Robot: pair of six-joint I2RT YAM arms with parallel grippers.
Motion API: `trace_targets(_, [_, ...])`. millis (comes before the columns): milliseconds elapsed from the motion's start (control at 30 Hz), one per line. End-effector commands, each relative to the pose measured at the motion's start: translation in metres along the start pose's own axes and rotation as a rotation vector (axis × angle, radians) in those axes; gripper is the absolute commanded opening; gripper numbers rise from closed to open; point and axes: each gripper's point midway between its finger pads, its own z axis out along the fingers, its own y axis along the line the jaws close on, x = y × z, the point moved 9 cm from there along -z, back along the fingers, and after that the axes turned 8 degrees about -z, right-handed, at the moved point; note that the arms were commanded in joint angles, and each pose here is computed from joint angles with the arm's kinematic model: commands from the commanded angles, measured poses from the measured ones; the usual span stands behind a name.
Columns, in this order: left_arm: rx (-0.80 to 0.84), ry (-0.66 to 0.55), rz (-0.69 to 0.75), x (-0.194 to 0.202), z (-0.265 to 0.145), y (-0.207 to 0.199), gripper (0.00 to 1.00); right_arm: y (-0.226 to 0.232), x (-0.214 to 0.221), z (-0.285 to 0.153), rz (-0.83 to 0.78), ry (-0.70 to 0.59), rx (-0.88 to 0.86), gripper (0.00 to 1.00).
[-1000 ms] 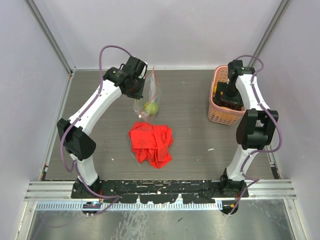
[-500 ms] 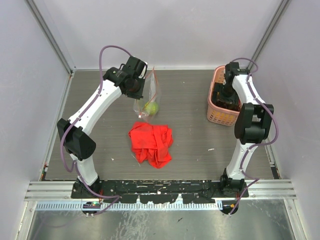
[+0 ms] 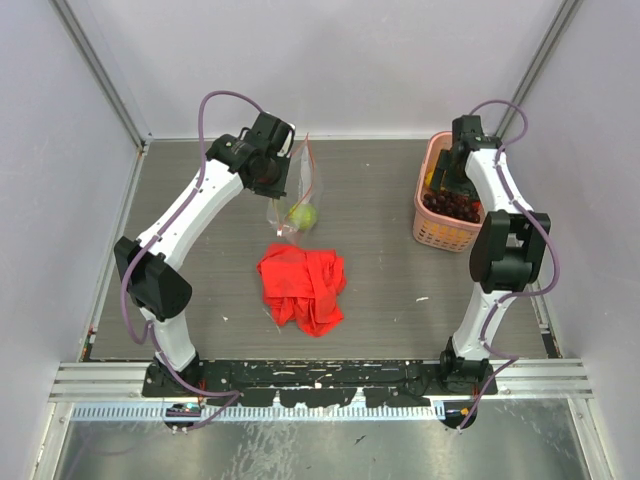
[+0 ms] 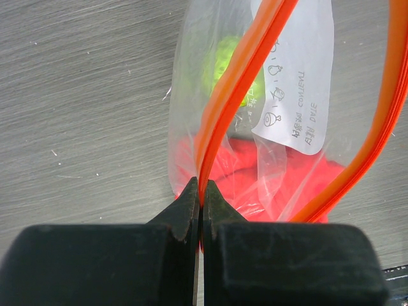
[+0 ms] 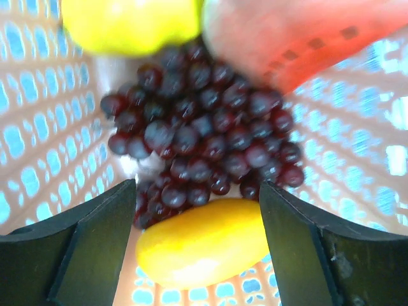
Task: Place the food in the zip-top bag and seal the zipper
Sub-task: Pick up the fake fruit from the bin.
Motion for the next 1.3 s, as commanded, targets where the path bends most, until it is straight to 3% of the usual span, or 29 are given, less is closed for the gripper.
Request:
trace_targets(0, [0.021, -0.065, 0.002, -0.007, -0.019, 0.003, 0.0, -0.019, -0.037, -0.032, 0.165, -0.297, 0.188, 0.82])
trace_targets(233, [0.017, -0.074, 0.005, -0.008, -0.021, 0.004, 0.0, -0.026, -0.054, -0.016, 0.301, -0.429, 0.328, 0.83])
trace_targets(767, [0.017, -0.058, 0.007, -0.006, -0.016, 0.003, 0.0, -0.023, -0.07, 0.043, 0.428, -0.511, 0.454, 0.91])
trace_targets(1267, [0.008, -0.055, 0.012, -0.006, -0.014, 0.004, 0.0, -0.021, -0.061, 0.085, 0.336, -0.573, 0.387, 0.93])
